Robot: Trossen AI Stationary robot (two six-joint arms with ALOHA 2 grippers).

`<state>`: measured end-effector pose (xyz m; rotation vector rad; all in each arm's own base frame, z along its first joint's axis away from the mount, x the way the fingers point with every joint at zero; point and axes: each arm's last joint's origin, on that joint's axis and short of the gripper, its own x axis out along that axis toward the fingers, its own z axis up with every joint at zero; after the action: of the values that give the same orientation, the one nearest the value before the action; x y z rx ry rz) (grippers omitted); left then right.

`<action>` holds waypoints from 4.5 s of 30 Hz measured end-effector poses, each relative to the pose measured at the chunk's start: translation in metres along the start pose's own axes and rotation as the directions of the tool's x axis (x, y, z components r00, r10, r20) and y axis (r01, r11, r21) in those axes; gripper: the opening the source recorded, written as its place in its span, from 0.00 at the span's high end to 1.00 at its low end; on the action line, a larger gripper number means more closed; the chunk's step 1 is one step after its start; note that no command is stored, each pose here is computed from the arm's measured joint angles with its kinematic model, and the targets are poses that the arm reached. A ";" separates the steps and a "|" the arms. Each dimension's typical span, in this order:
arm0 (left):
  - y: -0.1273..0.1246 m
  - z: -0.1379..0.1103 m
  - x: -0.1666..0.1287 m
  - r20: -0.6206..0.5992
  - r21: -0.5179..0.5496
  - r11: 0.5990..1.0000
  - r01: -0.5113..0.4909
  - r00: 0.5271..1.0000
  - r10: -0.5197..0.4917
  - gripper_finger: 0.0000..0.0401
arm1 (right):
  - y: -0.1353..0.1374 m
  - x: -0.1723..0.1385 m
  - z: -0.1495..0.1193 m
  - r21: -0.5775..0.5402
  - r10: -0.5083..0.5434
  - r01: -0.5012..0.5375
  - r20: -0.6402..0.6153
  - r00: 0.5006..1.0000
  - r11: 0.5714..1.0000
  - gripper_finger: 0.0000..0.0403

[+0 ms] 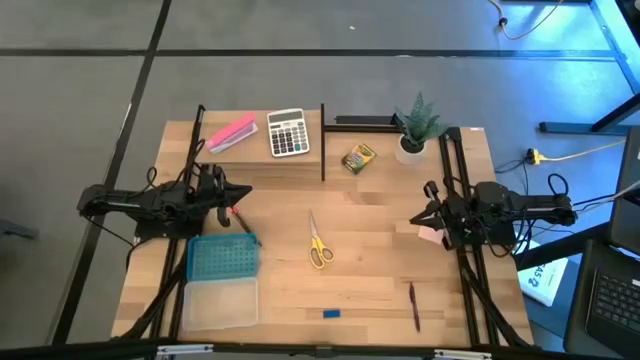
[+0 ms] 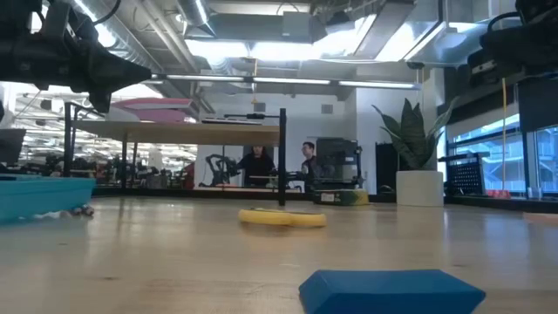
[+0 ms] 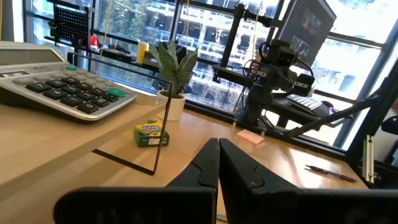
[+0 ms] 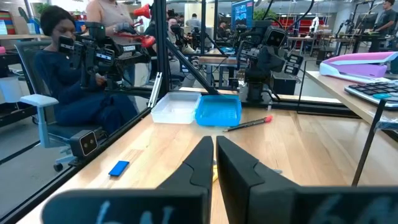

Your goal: Pack school essentials

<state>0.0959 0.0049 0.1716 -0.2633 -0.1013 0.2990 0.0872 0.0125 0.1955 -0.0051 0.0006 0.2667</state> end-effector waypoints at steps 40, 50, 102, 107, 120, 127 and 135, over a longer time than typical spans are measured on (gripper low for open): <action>0.000 0.000 0.000 0.000 0.000 1.000 0.000 1.000 0.000 1.00 | -0.012 0.000 0.032 -0.046 -0.389 0.390 0.028 0.921 0.920 0.99; 0.000 0.000 0.000 0.000 0.000 1.000 0.000 1.000 0.000 1.00 | -0.024 0.039 0.108 -0.092 -0.526 0.522 -0.260 0.810 0.848 1.00; -0.120 0.148 0.088 -0.763 0.237 0.969 0.074 0.632 0.138 1.00 | -0.013 0.182 0.156 0.230 0.056 0.406 -0.916 0.398 0.884 0.97; -0.122 0.150 0.083 -0.765 0.243 0.965 0.104 0.632 0.124 1.00 | -0.013 0.196 0.141 0.235 0.055 0.501 -0.936 0.347 0.833 0.88; -0.124 0.148 0.079 -0.779 0.253 0.959 0.128 0.615 0.123 1.00 | -0.021 0.245 0.102 0.331 0.065 0.707 -0.925 0.375 0.625 0.60; -0.124 0.148 0.079 -0.779 0.253 0.959 0.129 0.615 0.123 1.00 | -0.024 0.276 0.058 0.311 0.080 0.806 -0.946 0.315 0.504 0.58; -0.124 0.148 0.079 -0.779 0.254 0.959 0.129 0.615 0.123 1.00 | -0.030 0.309 0.011 0.323 0.075 0.800 -0.940 0.332 0.506 0.58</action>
<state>0.1852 -0.0498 0.3518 -0.0834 0.8374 0.1653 0.3928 0.0654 0.2063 0.7701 1.2519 -0.3661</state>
